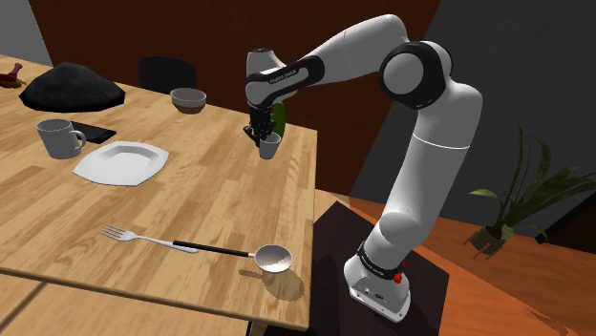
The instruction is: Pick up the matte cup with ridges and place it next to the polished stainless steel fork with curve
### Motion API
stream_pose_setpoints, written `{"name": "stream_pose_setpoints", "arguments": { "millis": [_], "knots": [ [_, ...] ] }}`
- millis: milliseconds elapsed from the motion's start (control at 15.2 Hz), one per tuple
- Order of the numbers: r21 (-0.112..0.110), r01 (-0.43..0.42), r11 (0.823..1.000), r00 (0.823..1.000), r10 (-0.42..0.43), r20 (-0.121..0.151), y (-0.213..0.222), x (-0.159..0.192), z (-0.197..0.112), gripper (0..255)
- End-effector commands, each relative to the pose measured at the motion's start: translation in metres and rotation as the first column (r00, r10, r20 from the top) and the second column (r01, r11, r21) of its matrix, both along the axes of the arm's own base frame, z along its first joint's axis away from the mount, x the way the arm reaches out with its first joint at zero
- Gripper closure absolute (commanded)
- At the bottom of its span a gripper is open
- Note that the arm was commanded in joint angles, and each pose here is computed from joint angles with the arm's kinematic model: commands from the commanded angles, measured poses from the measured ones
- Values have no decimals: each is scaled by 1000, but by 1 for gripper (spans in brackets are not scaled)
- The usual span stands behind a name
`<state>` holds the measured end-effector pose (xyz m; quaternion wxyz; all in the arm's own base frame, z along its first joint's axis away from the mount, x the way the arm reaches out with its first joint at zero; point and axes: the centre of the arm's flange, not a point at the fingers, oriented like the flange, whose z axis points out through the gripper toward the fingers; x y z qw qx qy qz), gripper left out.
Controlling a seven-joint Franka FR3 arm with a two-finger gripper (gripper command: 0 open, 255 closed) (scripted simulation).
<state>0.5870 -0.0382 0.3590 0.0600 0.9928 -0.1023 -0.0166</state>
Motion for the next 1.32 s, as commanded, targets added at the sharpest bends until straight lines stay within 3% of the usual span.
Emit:
{"name": "stream_pose_setpoints", "arguments": {
  "millis": [0, 1254],
  "knots": [
    [0, 0, 1000, 1000, 0, -1, 0, 0, -1, 255],
    [0, 0, 1000, 1000, 0, -1, 0, 0, 100, 255]
  ]
}}
